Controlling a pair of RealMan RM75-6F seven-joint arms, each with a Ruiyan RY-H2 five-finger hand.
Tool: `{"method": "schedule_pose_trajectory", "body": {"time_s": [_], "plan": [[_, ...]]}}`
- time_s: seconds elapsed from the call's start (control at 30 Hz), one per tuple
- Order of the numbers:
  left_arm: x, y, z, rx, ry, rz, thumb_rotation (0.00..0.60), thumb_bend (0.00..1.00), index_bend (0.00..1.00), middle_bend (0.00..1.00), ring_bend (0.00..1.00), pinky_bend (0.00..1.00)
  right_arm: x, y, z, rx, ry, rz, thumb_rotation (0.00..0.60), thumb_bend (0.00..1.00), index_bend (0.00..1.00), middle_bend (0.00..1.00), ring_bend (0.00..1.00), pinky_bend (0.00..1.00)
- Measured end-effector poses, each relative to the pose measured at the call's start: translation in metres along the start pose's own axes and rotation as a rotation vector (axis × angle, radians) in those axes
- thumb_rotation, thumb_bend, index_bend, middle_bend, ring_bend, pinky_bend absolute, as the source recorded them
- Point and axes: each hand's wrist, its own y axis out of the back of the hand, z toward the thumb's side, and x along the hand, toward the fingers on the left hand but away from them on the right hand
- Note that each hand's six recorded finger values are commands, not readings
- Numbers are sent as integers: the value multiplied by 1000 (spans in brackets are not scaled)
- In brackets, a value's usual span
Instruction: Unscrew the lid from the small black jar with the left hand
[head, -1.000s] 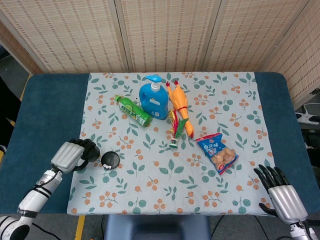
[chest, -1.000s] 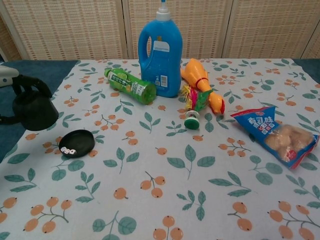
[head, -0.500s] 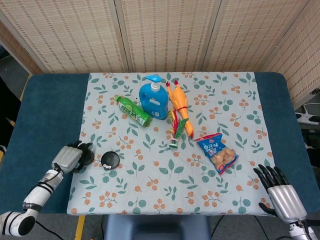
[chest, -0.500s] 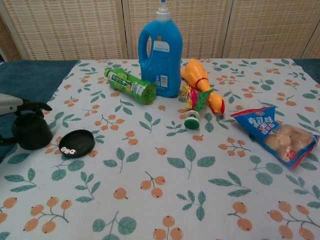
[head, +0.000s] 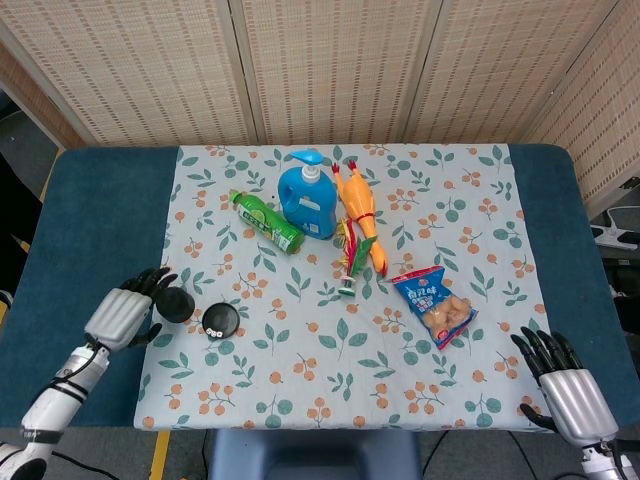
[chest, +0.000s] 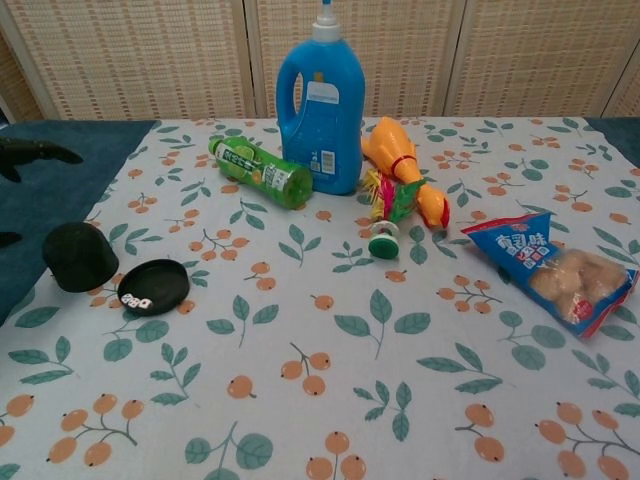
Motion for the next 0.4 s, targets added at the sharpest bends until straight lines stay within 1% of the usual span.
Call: {"method": "schedule_pose_trajectory", "body": {"time_s": [0.03, 0.13, 0.17, 0.23, 0.27, 0.3, 0.37, 0.4], "plan": [[-8, 3, -3, -1, 9, 31, 600, 393, 0, 0, 0, 113, 0, 1, -1, -1, -2, -4, 600, 69, 0, 0, 0, 0], [-42, 9, -20, -7, 69, 147, 600, 392, 0, 0, 0, 83, 0, 4, -4, -1, -20, -22, 600, 69, 0, 0, 0, 0], [-59, 8, -29, -15, 108, 192, 600, 392, 0, 0, 0, 78, 0, 4, -5, 0, -30, -27, 600, 69, 0, 0, 0, 0], [-89, 4, -43, -25, 182, 246, 600, 392, 0, 0, 0, 72, 0, 5, -6, 1, -38, -32, 600, 69, 0, 0, 0, 0], [-108, 0, -50, -24, 228, 267, 600, 392, 0, 0, 0, 71, 0, 5, -6, -2, -38, -37, 600, 69, 0, 0, 0, 0], [-120, -3, -53, -22, 254, 276, 600, 391, 0, 0, 0, 71, 0, 6, -5, -3, -39, -41, 600, 69, 0, 0, 0, 0], [-138, -8, -58, -28, 281, 284, 600, 391, 0, 0, 0, 71, 0, 8, -6, -6, -45, -50, 600, 69, 0, 0, 0, 0], [-141, -10, -59, -34, 282, 280, 600, 391, 0, 0, 0, 71, 0, 9, -6, -5, -47, -54, 600, 69, 0, 0, 0, 0]]}}
